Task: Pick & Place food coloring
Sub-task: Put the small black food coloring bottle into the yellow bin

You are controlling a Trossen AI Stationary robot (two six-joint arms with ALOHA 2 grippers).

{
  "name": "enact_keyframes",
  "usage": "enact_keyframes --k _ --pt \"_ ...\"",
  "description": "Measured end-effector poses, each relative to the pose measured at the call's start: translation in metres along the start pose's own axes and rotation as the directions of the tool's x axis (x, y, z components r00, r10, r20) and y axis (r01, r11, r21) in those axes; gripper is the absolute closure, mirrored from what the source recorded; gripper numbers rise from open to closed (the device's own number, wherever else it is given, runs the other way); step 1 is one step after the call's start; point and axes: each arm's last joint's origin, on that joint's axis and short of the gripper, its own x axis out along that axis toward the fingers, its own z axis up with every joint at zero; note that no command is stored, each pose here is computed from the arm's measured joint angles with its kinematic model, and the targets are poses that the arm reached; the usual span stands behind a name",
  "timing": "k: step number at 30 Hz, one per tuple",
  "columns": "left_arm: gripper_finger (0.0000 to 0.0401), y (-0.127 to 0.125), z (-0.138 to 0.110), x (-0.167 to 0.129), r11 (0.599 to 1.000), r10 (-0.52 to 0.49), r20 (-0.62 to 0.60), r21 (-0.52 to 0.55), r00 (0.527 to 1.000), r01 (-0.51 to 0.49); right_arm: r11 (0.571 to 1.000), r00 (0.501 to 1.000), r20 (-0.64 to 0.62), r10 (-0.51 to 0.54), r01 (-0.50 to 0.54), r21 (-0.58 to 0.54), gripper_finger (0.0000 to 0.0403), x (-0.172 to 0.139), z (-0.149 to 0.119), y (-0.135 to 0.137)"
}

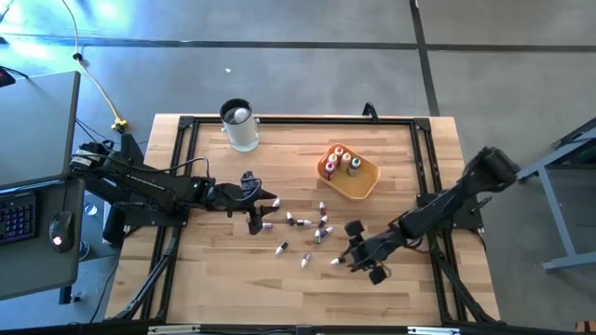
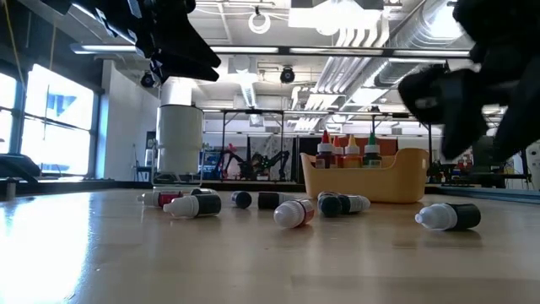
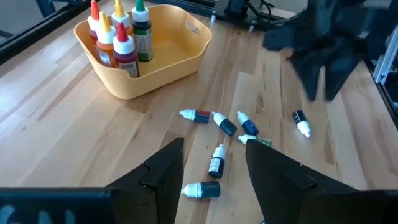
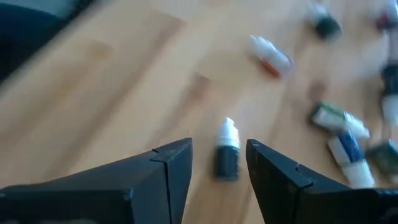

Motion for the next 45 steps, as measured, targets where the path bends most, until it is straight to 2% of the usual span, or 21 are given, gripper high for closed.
enact_keyframes --k 6,12,19,23,25,28,30,33,36,38,41,45 --pt "0.0231 0.000 0.000 0.000 1.000 -0.002 -0.001 -0.022 1.000 0.002 0.999 0.995 -0.089 -0.035 0.037 0.024 0.0258 0.029 -0.017 0.001" --pt "0.0231 0.000 0.000 0.000 1.000 -0.001 -0.003 -0.020 1.000 0.001 0.998 0.991 -0.122 -0.051 0.056 0.031 0.0263 0.040 -0.026 0.002" --pt "0.0231 0.000 0.000 0.000 1.000 0.000 -0.002 -0.018 1.000 0.000 0.998 0.996 -0.076 -0.056 0.058 0.029 0.0310 0.041 -0.022 0.002" --pt "0.0231 0.000 0.000 0.000 1.000 0.000 -0.003 -0.018 1.000 0.000 0.997 0.997 -0.054 -0.061 0.064 0.048 0.0338 0.032 -0.017 0.001" --pt "0.0231 0.000 0.000 0.000 1.000 0.000 -0.002 -0.018 1.000 0.000 0.996 0.997 -0.001 -0.078 0.078 0.048 0.0339 0.020 -0.006 -0.001" --pt "0.0231 0.000 0.000 0.000 1.000 0.000 -0.002 -0.020 1.000 0.000 0.986 0.984 0.066 -0.164 0.164 0.014 0.0334 -0.006 0.010 -0.006" --pt "0.0231 0.000 0.000 0.000 1.000 0.000 -0.002 -0.021 1.000 0.000 0.955 0.953 0.081 -0.293 0.296 -0.028 0.0326 -0.028 0.016 -0.012" --pt "0.0231 0.000 0.000 0.000 1.000 0.000 -0.001 -0.021 1.000 0.000 0.835 0.836 0.039 -0.547 0.548 -0.046 0.0322 -0.060 0.015 -0.029" --pt "0.0231 0.000 0.000 0.000 1.000 0.000 -0.001 -0.021 1.000 0.000 0.680 0.684 -0.074 -0.726 0.730 0.070 0.0322 -0.086 0.005 -0.054" --pt "0.0231 0.000 0.000 0.000 1.000 0.001 -0.001 -0.021 1.000 -0.001 0.623 0.639 -0.167 -0.751 0.769 0.140 0.0322 -0.099 -0.005 -0.070" --pt "0.0231 0.000 0.000 0.000 1.000 0.001 -0.001 -0.022 1.000 -0.001 0.625 0.650 -0.283 -0.705 0.758 0.186 0.0321 -0.105 -0.019 -0.090" --pt "0.0231 0.000 0.000 0.000 0.999 0.001 -0.001 -0.048 1.000 -0.001 0.678 0.702 -0.302 -0.645 0.708 0.198 0.0321 -0.102 -0.026 -0.109"
